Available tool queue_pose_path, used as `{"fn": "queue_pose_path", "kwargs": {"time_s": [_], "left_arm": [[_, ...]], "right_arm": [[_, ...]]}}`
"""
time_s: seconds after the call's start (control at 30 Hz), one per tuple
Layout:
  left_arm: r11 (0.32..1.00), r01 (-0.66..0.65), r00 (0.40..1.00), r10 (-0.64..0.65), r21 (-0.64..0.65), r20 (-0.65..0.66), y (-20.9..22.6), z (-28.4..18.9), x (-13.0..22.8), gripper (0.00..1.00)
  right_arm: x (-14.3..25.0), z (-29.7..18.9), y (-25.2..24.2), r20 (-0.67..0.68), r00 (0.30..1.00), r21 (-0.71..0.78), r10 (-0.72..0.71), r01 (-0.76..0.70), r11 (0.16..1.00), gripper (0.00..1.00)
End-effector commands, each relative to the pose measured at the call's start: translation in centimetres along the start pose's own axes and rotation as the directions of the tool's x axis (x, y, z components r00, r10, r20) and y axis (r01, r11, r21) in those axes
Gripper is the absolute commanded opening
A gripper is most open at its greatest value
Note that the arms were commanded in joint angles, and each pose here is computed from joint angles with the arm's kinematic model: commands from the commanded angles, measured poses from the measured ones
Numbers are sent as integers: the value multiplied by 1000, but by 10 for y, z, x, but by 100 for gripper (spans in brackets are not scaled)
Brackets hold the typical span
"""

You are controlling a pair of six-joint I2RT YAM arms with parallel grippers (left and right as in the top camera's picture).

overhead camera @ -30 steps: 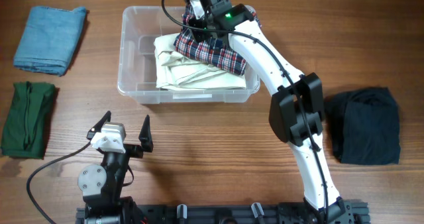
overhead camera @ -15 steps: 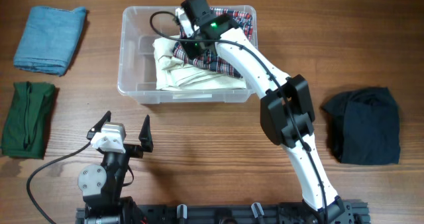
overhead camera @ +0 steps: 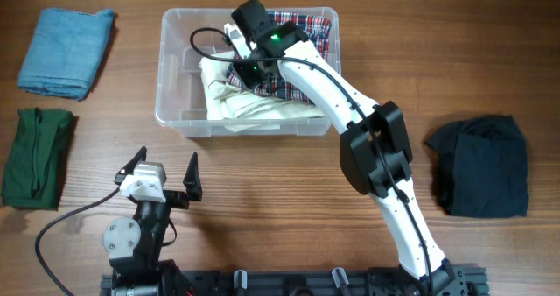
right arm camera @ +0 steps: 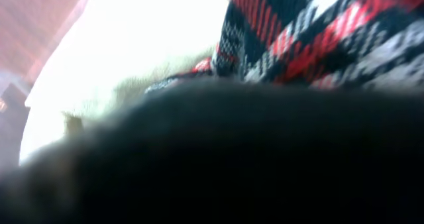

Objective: Pack container
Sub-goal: 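Push the plaid cloth down into the bin with the right gripper, then press the plaid cloth's right side flat with the right gripper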

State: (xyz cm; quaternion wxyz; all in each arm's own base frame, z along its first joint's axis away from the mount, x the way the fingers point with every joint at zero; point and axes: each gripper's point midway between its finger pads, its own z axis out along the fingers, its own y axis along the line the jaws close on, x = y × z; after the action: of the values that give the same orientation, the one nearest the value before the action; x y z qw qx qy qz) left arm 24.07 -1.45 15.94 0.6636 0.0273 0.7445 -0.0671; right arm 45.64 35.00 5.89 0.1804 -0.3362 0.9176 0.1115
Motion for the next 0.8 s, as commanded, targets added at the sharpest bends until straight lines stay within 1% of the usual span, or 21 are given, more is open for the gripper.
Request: {"fn": "queue_pose_path", "kwargs": {"time_s": [0.0, 0.2, 0.33, 0.53, 0.77], "left_arm": [[1000, -16, 1000, 16, 6, 2, -1, 0, 1, 100], [1000, -16, 1000, 16, 6, 2, -1, 0, 1, 100], [1000, -16, 1000, 16, 6, 2, -1, 0, 1, 100], [1000, -16, 1000, 16, 6, 2, -1, 0, 1, 100], [1000, -16, 1000, 16, 6, 2, -1, 0, 1, 100]], "right_arm": [[10, 2, 18, -40, 998, -53, -58, 55, 997, 4], [-21, -54, 3, 64, 996, 34, -61, 59, 998, 4], [-34, -84, -21, 128, 991, 95, -37, 25, 995, 4], [-32, -98, -72, 145, 989, 192, 20, -48, 980, 4], [-26, -107, -123, 171, 981, 237, 89, -128, 963, 4]]}}
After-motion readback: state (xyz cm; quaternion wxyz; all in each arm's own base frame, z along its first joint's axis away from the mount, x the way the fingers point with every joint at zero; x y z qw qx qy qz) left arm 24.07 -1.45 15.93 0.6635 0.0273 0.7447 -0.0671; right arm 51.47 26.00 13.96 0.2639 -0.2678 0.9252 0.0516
